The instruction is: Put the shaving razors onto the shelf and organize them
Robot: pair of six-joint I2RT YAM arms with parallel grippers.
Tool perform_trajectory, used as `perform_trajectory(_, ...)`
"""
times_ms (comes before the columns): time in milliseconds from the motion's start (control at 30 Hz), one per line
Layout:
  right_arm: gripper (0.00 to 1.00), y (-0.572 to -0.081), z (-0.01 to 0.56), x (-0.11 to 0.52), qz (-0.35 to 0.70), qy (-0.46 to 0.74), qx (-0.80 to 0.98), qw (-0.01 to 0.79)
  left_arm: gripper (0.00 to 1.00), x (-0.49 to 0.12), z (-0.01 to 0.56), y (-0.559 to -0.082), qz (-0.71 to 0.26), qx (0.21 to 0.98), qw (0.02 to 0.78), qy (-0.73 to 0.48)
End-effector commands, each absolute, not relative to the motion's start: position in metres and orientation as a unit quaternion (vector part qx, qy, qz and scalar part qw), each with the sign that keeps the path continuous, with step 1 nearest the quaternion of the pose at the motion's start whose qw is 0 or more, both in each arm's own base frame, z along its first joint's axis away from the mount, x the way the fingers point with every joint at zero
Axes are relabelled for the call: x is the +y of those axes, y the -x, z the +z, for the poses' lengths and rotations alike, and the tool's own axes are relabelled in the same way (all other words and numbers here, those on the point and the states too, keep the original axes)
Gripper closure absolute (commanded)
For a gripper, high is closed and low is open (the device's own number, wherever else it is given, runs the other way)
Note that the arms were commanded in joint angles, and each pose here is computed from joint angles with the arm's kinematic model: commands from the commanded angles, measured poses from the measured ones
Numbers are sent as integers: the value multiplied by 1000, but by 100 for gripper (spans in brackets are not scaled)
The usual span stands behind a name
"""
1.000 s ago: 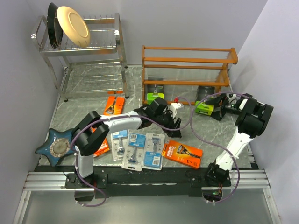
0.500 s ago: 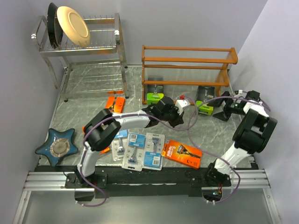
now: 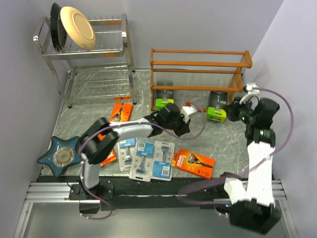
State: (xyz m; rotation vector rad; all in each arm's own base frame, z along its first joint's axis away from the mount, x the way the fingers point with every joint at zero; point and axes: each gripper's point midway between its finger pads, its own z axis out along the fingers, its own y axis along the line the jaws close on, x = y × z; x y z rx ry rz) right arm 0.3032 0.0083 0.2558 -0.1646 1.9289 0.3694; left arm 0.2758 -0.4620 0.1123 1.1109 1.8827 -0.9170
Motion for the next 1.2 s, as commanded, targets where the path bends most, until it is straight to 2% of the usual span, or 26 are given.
perform_trajectory(0, 100, -318, 215, 14, 199, 134, 846, 477, 88, -422, 185, -256, -388, 727, 394, -406)
perform_trajectory(67, 100, -327, 203, 0, 161, 121, 860, 469, 88, -398, 185, -249, -377, 735, 395, -401)
perform_trajectory(200, 100, -340, 175, -9, 103, 175, 870, 449, 87, -363, 175, -251, -357, 756, 393, -384)
perform_trajectory(400, 100, -350, 163, 8, 98, 228, 869, 427, 86, -312, 172, -290, -337, 783, 415, -319)
perform_trajectory(533, 100, -349, 143, 23, 74, 275, 876, 389, 85, -293, 180, -305, -327, 785, 433, -299)
perform_trajectory(667, 100, -362, 131, 15, 7, 292, 869, 398, 85, -274, 206, -331, -315, 773, 474, -278)
perform_trajectory(800, 100, -373, 112, 7, -17, 295, 883, 364, 84, -259, 212, -343, -306, 770, 490, -271)
perform_trajectory(1000, 100, -397, 108, -8, -63, 293, 880, 369, 83, -233, 217, -367, -269, 772, 512, -264)
perform_trajectory(1167, 100, -413, 109, -21, -97, 279, 881, 370, 82, -228, 216, -368, -276, 775, 510, -251)
